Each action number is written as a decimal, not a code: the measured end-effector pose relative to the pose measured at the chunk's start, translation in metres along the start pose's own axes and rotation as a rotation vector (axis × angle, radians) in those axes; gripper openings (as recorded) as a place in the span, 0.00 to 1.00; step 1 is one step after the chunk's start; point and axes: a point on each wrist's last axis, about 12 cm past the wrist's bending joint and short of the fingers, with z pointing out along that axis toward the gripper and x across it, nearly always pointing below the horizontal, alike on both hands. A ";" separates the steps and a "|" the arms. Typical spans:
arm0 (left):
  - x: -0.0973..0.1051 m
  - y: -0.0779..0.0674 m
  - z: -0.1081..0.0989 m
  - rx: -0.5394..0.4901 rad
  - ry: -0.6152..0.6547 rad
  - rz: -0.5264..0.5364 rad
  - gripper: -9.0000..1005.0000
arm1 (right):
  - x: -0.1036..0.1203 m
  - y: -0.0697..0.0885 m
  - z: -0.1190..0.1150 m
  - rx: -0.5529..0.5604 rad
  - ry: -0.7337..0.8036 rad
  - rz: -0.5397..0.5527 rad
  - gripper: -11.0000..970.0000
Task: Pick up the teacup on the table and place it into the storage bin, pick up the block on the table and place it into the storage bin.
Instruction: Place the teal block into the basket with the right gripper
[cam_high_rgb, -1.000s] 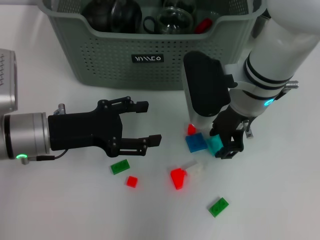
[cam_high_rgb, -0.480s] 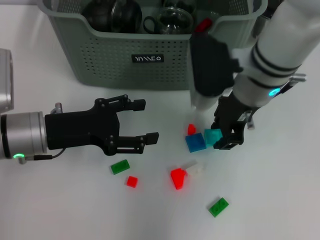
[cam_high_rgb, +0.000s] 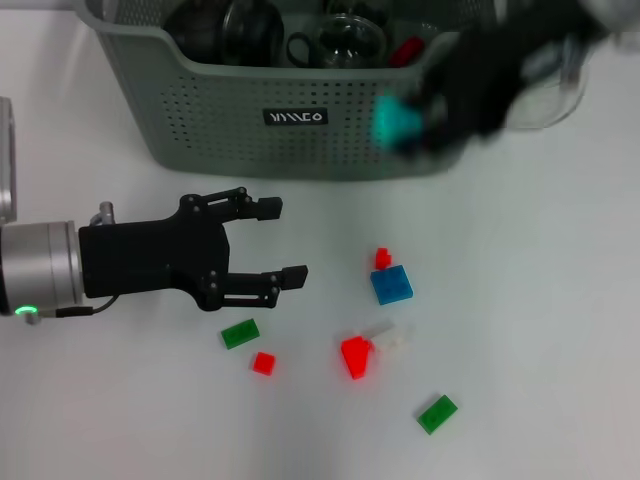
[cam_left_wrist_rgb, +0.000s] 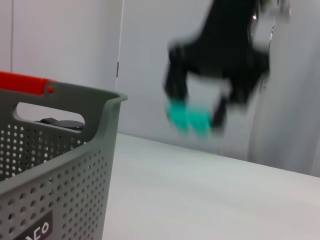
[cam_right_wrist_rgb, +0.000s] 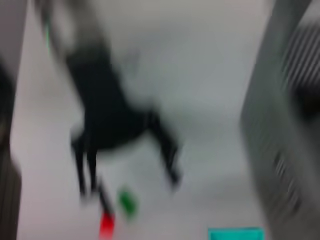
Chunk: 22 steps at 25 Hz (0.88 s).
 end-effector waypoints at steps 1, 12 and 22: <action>0.000 0.000 0.000 0.000 0.000 0.002 0.85 | -0.005 -0.004 -0.013 0.014 -0.061 0.024 0.46; 0.001 0.000 0.000 0.003 0.003 0.013 0.85 | -0.032 -0.068 -0.044 0.291 -0.313 0.241 0.47; 0.001 -0.001 0.000 0.003 0.001 0.007 0.85 | -0.041 -0.103 0.039 0.472 -0.113 0.212 0.49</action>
